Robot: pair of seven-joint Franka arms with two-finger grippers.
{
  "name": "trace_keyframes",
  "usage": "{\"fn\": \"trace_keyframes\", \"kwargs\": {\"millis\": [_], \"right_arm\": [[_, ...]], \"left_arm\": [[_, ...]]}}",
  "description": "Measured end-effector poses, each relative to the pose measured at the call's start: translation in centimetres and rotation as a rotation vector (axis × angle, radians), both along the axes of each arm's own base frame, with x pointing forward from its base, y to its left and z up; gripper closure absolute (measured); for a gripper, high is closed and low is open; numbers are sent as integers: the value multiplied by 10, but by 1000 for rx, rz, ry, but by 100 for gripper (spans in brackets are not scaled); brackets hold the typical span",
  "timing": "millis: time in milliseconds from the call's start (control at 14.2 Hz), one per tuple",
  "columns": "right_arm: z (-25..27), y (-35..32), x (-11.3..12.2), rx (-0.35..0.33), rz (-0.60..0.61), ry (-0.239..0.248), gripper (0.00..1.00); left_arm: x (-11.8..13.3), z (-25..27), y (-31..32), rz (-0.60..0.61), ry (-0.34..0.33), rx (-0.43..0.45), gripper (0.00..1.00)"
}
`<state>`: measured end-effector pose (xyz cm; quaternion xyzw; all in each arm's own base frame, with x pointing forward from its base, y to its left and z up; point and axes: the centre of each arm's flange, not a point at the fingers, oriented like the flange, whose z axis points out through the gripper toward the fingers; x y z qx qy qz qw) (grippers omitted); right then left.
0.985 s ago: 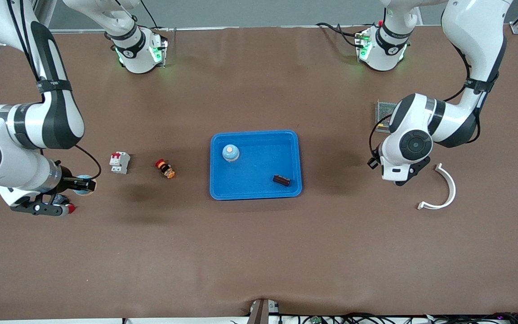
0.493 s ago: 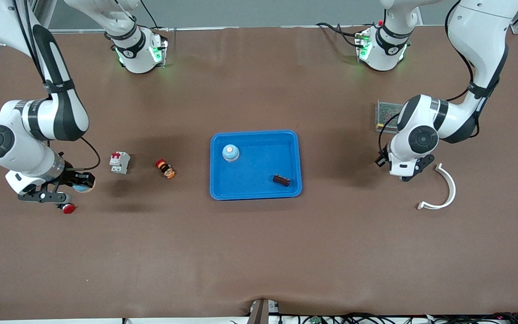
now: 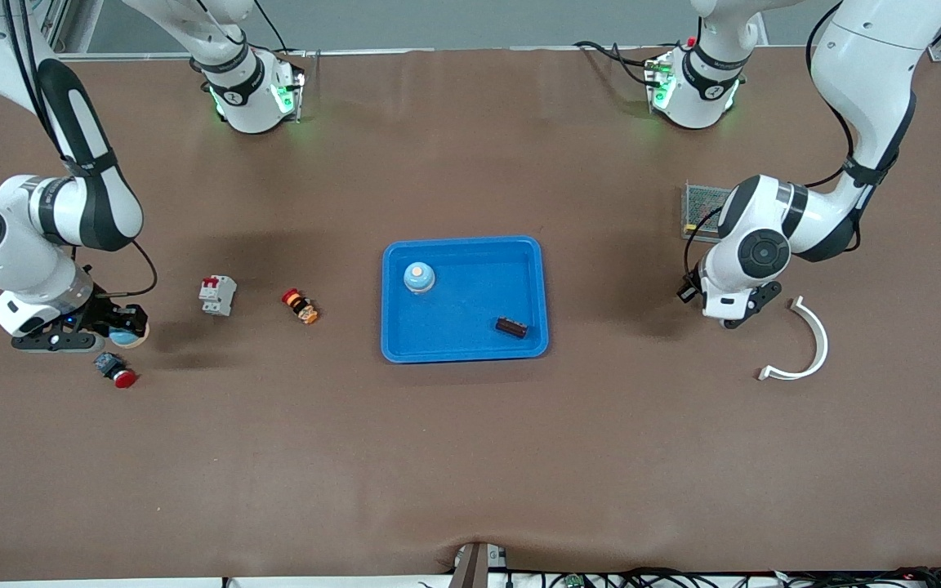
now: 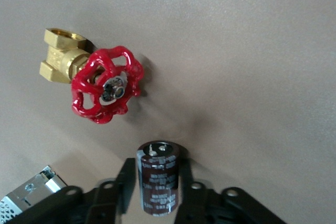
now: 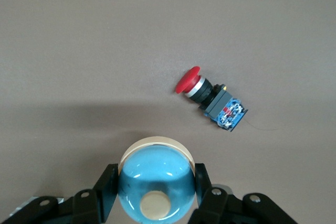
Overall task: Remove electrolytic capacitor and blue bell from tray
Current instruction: 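Set the bell down with the right gripper while the left gripper releases the capacitor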
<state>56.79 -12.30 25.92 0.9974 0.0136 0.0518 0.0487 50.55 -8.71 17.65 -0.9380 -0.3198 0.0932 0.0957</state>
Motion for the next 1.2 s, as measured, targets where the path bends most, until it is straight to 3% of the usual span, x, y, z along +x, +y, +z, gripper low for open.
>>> {"fn": "trace_keyframes", "kwargs": {"millis": [211,352,422,915,985,1196], "right_arm": [[-22,8,-5,9,7,-24,37],[-42,12,-6,19,-11,-23,37],[-53,16,-7,26,-24,-16,37],[-72,27,-6,39,-54,-19,37],[-72,27,-6,39,-55,-18,32],[-70,27,-4,39,-56,14,3]], "left_arm": [[4,3,0,2,-13,-3,22],[16,12,-1,4,-41,-8,4],[23,19,-4,3,-60,-12,0],[68,62,-61,22,-195,-40,0],[72,64,-75,38,-207,-46,0],[83,67,-114,73,-213,-49,0]]}}
